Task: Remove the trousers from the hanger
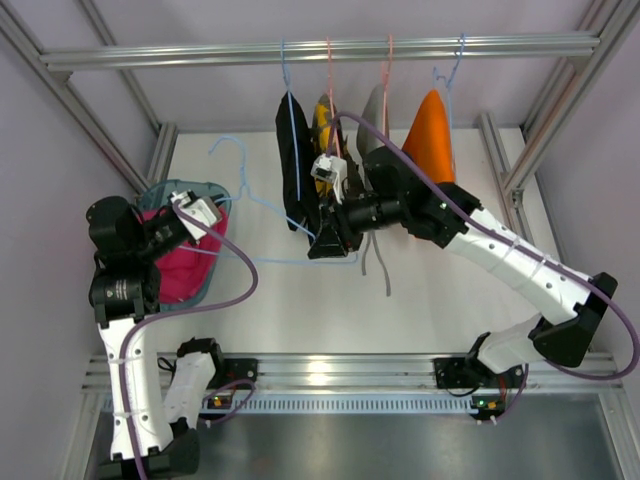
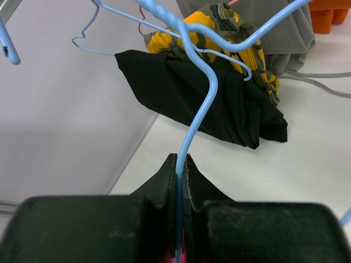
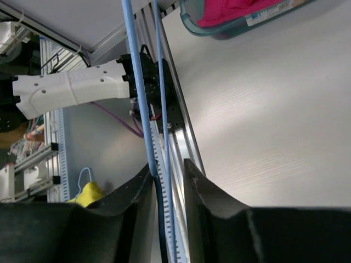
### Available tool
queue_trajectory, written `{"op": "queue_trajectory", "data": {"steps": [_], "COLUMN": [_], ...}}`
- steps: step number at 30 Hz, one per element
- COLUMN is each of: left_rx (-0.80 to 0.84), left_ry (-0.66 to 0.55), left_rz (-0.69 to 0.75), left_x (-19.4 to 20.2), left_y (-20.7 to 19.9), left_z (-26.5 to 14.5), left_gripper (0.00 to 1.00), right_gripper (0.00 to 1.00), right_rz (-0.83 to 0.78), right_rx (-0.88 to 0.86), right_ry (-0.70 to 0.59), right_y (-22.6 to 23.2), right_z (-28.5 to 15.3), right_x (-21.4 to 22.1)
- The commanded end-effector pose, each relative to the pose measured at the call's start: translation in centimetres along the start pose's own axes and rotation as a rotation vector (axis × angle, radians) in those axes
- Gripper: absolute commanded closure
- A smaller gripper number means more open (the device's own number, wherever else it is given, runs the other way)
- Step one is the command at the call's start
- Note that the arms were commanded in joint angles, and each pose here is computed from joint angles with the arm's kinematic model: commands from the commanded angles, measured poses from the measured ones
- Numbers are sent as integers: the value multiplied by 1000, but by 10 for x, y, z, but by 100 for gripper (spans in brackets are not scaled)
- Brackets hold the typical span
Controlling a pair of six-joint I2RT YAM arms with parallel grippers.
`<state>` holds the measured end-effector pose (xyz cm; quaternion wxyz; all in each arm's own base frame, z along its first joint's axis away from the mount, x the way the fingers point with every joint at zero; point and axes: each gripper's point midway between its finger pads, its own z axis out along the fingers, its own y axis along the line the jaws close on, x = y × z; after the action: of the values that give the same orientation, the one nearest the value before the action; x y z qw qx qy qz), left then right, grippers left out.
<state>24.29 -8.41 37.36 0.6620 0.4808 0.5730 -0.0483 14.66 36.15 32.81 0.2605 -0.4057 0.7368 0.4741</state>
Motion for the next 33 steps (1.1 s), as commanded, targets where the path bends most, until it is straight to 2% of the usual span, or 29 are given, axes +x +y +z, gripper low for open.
{"op": "queue_trajectory", "data": {"steps": [1,5,8,9,10,11,14,15,20,24,25,27,28,33], "left_rx": [-21,-24,-28,-28,-26,-21,-29,-30,-88,-126,-143,-164,-167,-213], "left_ry": [-41,-43,-45,-46,-51,-59,-105,-125,-262,-376,-408,-485,-516,-603], "left_rz": [44,43,-4,-29,-91,-129,-268,-292,-383,-486,-559,-571,-636,-741], "left_x": [-19,-20,-21,-22,-25,-27,-44,-50,-101,-136,-144,-165,-171,-188], "left_y": [8,5,3,3,1,1,1,2,19,31,36,46,51,77], "left_z": [-3,-5,-6,-6,-6,-6,-7,-8,-19,-29,-31,-38,-39,-41], "left_gripper": [100,100,98,90,67,57,34,31,25,18,17,14,11,4], "right_gripper": [76,100,100,100,100,100,100,100,100,100,100,100,100,100], "right_rz": [-56,-56,-79,-87,-97,-108,-108,-100,-92,-169,-182,-238,-275,-357], "right_rx": [-4,2,-3,0,3,6,25,32,59,72,85,123,141,229], "right_ry": [-55,-64,-86,-94,-108,-115,-137,-137,-177,-260,-277,-314,-322,-387], "right_y": [7,6,11,13,14,15,12,10,5,16,17,20,20,21], "right_z": [3,2,-3,-5,-9,-11,-19,-20,-37,-60,-65,-83,-89,-140], "right_x": [-21,-26,-32,-34,-37,-38,-41,-39,-43,-52,-53,-54,-54,-48]}}
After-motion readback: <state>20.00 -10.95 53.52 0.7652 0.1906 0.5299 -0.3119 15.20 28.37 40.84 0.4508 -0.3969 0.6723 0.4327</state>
